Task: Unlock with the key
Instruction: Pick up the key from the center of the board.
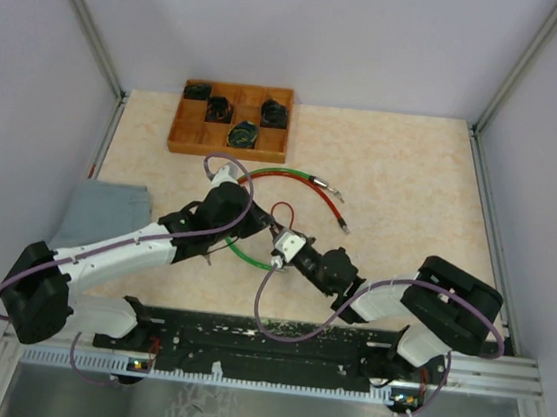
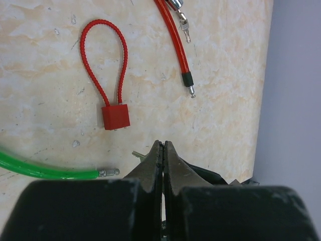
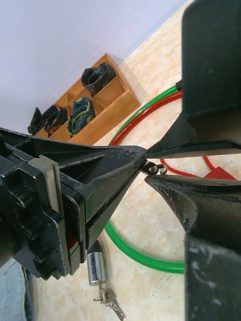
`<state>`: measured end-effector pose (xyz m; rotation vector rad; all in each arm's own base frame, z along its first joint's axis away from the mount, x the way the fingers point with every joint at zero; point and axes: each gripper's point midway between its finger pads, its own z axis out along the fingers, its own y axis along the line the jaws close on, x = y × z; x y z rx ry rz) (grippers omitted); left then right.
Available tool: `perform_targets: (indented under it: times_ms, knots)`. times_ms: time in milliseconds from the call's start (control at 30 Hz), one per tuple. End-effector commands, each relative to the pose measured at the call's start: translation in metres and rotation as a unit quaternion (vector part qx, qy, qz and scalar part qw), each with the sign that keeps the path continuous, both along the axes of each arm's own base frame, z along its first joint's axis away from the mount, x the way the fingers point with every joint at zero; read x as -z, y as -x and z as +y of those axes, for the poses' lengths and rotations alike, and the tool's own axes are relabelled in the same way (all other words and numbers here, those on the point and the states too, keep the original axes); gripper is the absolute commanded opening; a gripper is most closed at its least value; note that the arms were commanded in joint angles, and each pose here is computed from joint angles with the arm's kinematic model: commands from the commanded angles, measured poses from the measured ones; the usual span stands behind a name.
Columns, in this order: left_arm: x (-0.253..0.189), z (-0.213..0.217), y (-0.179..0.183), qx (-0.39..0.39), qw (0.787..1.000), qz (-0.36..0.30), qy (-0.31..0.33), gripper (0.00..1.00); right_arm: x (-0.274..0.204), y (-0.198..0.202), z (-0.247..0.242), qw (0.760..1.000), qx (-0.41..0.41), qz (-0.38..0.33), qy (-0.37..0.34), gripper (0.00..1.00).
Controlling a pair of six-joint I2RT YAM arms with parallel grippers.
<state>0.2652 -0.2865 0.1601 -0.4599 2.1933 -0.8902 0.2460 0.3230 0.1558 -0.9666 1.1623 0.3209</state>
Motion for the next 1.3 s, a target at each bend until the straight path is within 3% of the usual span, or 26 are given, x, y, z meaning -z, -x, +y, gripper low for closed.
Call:
perform_targets:
  times_ms: [0,200,433,500,733,867,1100,1267]
  knots:
    - [-0.005,-0.003,0.002,-0.003,1.000,-0.004,0.015,0.00,-0.037,-0.003,0.011,0.998,0.001,-0.018,-0.064,0.18]
    - [-0.007,-0.005,0.003,-0.002,1.000,-0.004,0.019,0.00,-0.033,-0.005,0.013,0.998,0.004,-0.011,-0.060,0.15]
    - [-0.006,-0.003,0.006,-0.004,1.000,-0.004,0.021,0.01,-0.034,-0.009,0.008,0.996,0.022,0.003,-0.082,0.00]
    - [-0.007,-0.002,0.006,-0.003,1.000,-0.008,0.019,0.04,-0.037,-0.008,0.007,0.995,0.024,0.007,-0.095,0.00]
    - [-0.016,0.011,0.005,-0.012,0.999,-0.045,0.020,0.39,-0.042,-0.002,0.000,0.988,0.007,0.046,-0.150,0.00]
    - [-0.030,0.016,0.007,0.002,0.996,-0.090,0.027,0.53,-0.051,0.004,-0.005,0.979,-0.023,0.068,-0.191,0.00]
    - [-0.073,0.032,0.018,0.041,0.970,-0.231,0.067,0.74,-0.071,0.015,-0.013,0.959,-0.078,0.101,-0.253,0.00]
    - [-0.106,0.033,0.034,0.099,0.935,-0.328,0.093,0.76,-0.090,0.029,-0.017,0.934,-0.137,0.125,-0.305,0.00]
